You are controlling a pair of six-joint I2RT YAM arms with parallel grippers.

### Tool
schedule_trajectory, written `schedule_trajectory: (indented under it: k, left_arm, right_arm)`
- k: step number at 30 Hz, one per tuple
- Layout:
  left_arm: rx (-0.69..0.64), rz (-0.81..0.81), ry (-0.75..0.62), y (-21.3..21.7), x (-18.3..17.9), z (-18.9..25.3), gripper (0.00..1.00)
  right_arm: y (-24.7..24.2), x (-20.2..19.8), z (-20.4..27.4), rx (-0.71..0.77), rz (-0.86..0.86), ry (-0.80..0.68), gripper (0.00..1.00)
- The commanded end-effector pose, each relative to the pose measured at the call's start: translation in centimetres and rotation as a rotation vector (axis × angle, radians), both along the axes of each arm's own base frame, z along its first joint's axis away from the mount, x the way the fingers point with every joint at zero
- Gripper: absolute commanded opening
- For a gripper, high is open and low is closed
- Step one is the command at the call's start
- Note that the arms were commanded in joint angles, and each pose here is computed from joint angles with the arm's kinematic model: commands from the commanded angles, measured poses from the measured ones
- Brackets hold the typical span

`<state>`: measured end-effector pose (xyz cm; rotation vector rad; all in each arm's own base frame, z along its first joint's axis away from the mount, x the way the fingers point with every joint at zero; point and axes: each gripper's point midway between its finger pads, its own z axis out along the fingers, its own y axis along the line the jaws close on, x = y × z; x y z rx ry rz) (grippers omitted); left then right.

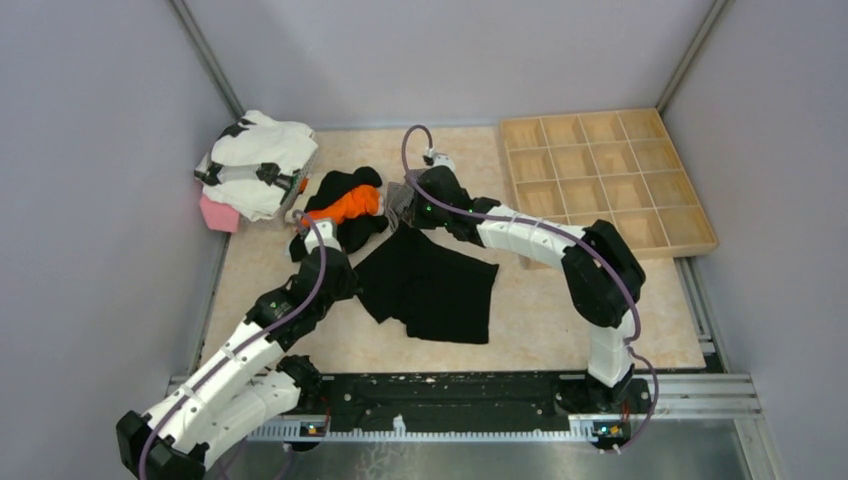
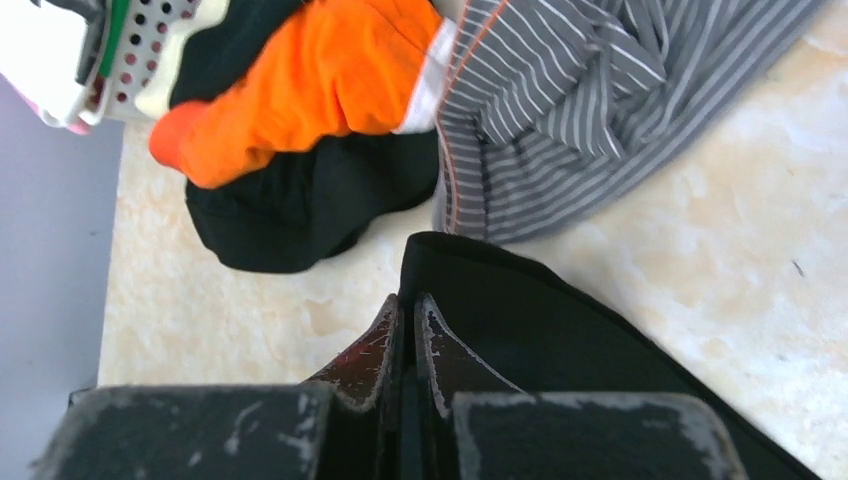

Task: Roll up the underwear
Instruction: Fold the underwear at the center of the board.

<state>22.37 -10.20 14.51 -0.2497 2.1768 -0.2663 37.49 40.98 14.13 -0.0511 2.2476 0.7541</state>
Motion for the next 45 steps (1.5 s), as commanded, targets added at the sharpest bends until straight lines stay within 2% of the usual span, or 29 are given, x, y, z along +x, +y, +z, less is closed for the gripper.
schedule_trajectory:
  k: [1,8,17,24,33,45]
  left_arm:
    - [-0.021,-0.170,-0.020,-3.0,0.6,1.8,0.00]
    - [-0.142,-0.365,-0.031,-7.6,0.6,2.5,0.00]
    - [-0.220,-0.447,-0.004,-11.1,-0.7,2.9,0.00]
    - [-0.201,-0.529,0.019,-15.4,-3.5,2.5,0.00]
    - [-0.189,-0.587,0.070,-18.3,-5.1,0.0,0.00]
    - [-0.183,-0.685,0.130,-21.8,-6.2,-4.2,0.00]
  right_arm:
    - [-1.8,0.2,2.9,0.079,-0.012,-0.071,0.00]
    - [-5.2,0.8,2.6,0.068,0.017,-0.091,0.00]
    - [-7.6,0.6,4.2,0.110,0.037,-0.116,0.00]
    - [-8.3,-0.3,4.4,0.101,0.050,-0.111,0.00]
    - [-12.3,-2.8,2.8,0.022,-0.018,-0.099,0.00]
    - [-16.9,-5.8,-2.7,-0.099,-0.090,-0.013,0.00]
